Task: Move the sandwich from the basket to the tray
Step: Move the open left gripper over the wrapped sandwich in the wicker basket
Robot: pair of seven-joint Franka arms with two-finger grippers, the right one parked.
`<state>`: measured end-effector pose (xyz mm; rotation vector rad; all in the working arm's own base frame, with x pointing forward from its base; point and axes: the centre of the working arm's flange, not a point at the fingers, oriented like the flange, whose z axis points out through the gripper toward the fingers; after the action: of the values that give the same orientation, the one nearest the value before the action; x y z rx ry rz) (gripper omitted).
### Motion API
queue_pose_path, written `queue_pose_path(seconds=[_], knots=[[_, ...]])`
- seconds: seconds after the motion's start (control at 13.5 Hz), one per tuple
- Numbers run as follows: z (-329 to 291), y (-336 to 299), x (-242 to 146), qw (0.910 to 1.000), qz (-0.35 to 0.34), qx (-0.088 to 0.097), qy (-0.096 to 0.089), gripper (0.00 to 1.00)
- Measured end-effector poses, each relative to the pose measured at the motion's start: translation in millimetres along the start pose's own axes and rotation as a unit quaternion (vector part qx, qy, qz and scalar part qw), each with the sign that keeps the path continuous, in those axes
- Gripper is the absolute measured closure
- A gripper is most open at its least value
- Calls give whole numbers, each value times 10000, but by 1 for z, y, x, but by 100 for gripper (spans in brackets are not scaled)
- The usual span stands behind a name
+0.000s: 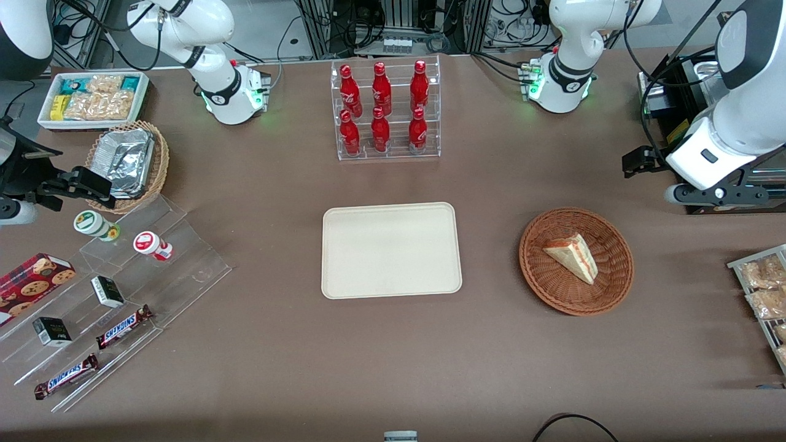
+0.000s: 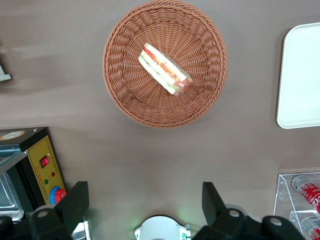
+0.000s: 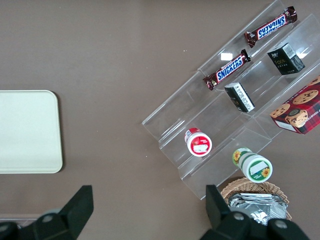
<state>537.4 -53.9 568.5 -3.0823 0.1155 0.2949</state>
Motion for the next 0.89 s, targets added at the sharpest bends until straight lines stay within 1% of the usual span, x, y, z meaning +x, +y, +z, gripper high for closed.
queue_pose_path(seconds=[0.3,0.45,0.67,0.89], knots=[[-2,-1,0,10000,-4,-2,15,0],[10,-1,4,10000,8,-3,-56,0],[52,2,20,10000,42,-10,-55,0],[98,4,34,10000,61,-22,6,0]])
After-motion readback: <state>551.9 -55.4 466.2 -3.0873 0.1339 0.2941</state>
